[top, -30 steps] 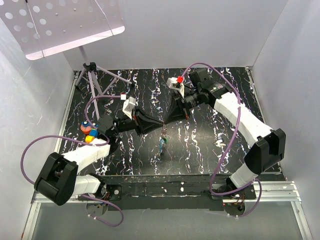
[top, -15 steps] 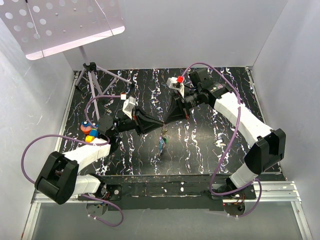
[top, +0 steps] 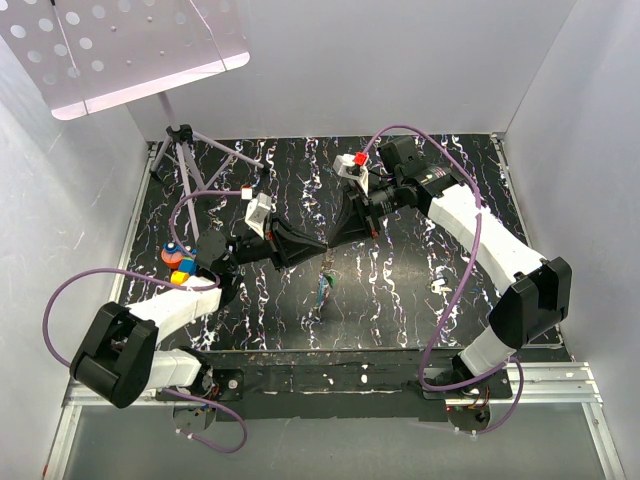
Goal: Put the keys on the keyring
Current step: Adjust the keyring.
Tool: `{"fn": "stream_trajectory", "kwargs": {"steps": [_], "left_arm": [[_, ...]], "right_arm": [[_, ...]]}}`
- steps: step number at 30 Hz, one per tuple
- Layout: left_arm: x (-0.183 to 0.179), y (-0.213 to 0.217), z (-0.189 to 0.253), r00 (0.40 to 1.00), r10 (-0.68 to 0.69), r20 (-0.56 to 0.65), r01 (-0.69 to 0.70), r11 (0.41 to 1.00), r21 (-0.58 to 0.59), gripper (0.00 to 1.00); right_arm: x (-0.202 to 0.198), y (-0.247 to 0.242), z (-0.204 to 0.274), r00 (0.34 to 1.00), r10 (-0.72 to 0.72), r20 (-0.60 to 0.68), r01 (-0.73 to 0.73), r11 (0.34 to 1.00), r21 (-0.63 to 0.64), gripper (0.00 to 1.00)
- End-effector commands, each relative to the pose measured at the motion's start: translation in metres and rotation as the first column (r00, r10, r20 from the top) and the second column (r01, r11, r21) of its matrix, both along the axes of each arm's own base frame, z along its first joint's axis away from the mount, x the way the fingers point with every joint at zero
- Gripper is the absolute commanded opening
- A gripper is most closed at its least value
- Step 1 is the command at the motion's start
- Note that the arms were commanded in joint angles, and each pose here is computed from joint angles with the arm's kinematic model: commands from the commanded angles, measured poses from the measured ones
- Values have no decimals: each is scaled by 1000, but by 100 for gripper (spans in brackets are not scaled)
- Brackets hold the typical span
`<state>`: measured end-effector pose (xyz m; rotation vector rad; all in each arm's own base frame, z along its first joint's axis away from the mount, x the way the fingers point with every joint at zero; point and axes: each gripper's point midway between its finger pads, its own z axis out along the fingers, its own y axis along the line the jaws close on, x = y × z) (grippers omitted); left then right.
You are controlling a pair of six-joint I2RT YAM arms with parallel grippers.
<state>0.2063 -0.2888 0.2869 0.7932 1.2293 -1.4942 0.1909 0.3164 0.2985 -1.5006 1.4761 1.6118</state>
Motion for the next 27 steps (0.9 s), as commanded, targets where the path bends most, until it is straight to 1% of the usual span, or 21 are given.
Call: {"fn": "stream_trajectory", "kwargs": {"steps": [1, 7, 8, 9, 10, 11, 13, 14, 15, 17, 18, 21, 22, 23, 24, 26, 27], "left_arm": [[3, 0, 10, 999, 12, 31, -11, 1000, -24, 0], [2, 2, 8, 999, 18, 32, -17, 1000, -13, 0], [2, 3, 7, 999, 29, 37, -29, 1000, -6, 0], [2, 4, 5, 998, 44, 49, -44, 999, 7, 0], [3, 5, 5, 996, 63, 68, -64, 998, 22, 0], [3, 7, 3, 994, 76, 80, -79, 996, 42, 0], [1, 10, 2, 989, 93, 117, -102, 992, 76, 0], [1, 12, 1, 985, 97, 144, -112, 989, 99, 0], [0, 14, -3, 984, 97, 147, -116, 985, 130, 0], [-3, 17, 0, 969, 94, 228, -131, 980, 153, 0], [-4, 18, -2, 965, 88, 245, -132, 976, 172, 0], [-9, 21, 2, 936, 56, 348, -134, 970, 202, 0], [-9, 22, 4, 926, 52, 375, -139, 968, 211, 0], [-9, 22, 6, 913, 40, 407, -140, 965, 220, 0], [-8, 22, 6, 898, 27, 439, -144, 961, 236, 0], [-6, 22, 8, 883, 8, 469, -148, 954, 262, 0], [-5, 22, 11, 871, 1, 491, -154, 950, 271, 0]], "right_arm": [[-8, 1, 15, 999, 38, 17, -39, 998, 55, 1], [-6, 2, 16, 1000, 26, 13, -26, 998, 48, 1], [-4, 3, 16, 1000, 18, 16, -19, 999, 44, 10], [-3, 3, 15, 1000, 6, 22, -6, 999, 35, 23], [0, 2, 16, 999, -9, 33, 8, 1000, 26, 39], [2, 1, 17, 999, -22, 41, 21, 1000, 18, 48], [8, -5, 25, 997, -52, 59, 51, 999, 13, 59], [11, -8, 29, 995, -67, 71, 67, 998, 14, 62], [15, -13, 33, 992, -87, 87, 86, 996, 12, 64], [22, -22, 38, 984, -120, 134, 121, 993, 6, 67], [27, -28, 40, 974, -151, 170, 154, 988, -6, 68], [38, -43, 38, 937, -202, 286, 225, 973, -48, 72], [42, -47, 39, 921, -219, 322, 250, 966, -59, 74], [47, -51, 35, 912, -236, 336, 276, 958, -77, 80], [47, -52, 27, 917, -240, 320, 283, 954, -96, 80], [53, -55, -2, 928, -283, 243, 331, 925, -188, 83], [55, -54, -12, 937, -277, 211, 322, 921, -221, 84]]}}
